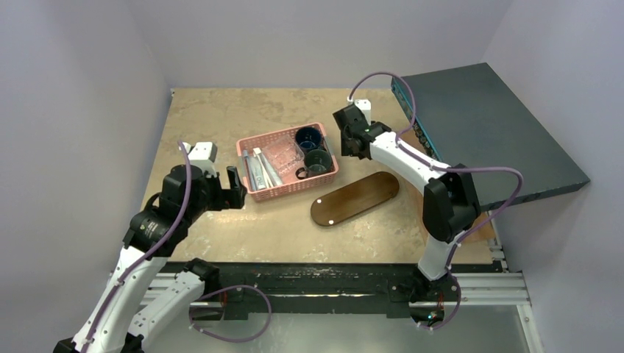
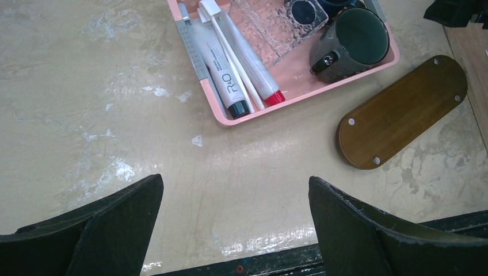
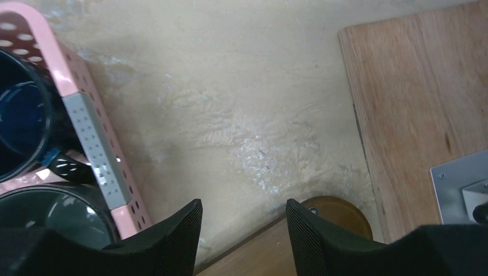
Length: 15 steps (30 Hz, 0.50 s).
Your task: Prepare toiletry sets of a toothbrush and toothpaste on the tray
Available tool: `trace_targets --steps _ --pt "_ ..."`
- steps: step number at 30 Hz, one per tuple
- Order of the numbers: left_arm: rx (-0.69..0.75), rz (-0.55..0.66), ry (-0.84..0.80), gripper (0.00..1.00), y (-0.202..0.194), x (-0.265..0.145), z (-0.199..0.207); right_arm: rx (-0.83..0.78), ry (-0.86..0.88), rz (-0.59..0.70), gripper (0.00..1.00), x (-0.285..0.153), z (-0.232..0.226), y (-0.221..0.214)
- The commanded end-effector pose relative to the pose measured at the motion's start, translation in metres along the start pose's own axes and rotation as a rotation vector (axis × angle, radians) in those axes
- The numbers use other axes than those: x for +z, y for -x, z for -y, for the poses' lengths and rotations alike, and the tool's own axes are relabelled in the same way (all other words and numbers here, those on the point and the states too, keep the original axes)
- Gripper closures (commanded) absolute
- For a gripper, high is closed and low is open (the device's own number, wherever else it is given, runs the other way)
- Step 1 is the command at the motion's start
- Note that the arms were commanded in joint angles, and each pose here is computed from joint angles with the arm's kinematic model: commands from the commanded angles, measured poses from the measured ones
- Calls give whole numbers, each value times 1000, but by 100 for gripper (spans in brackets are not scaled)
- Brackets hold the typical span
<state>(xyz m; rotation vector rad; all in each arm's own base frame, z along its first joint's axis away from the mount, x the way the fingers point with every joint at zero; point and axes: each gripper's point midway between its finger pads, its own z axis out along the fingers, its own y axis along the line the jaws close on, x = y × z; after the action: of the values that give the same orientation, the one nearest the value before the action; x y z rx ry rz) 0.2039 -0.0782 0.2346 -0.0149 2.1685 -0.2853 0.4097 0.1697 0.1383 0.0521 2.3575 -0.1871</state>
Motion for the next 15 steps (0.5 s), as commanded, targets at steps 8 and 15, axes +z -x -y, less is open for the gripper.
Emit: trace_targets --steps 8,15 --pt "19 21 -40 3 5 -1 6 21 -131 -82 42 32 11 -39" --pt "18 25 -47 3 5 -2 7 61 -232 -125 42 55 35 -59"
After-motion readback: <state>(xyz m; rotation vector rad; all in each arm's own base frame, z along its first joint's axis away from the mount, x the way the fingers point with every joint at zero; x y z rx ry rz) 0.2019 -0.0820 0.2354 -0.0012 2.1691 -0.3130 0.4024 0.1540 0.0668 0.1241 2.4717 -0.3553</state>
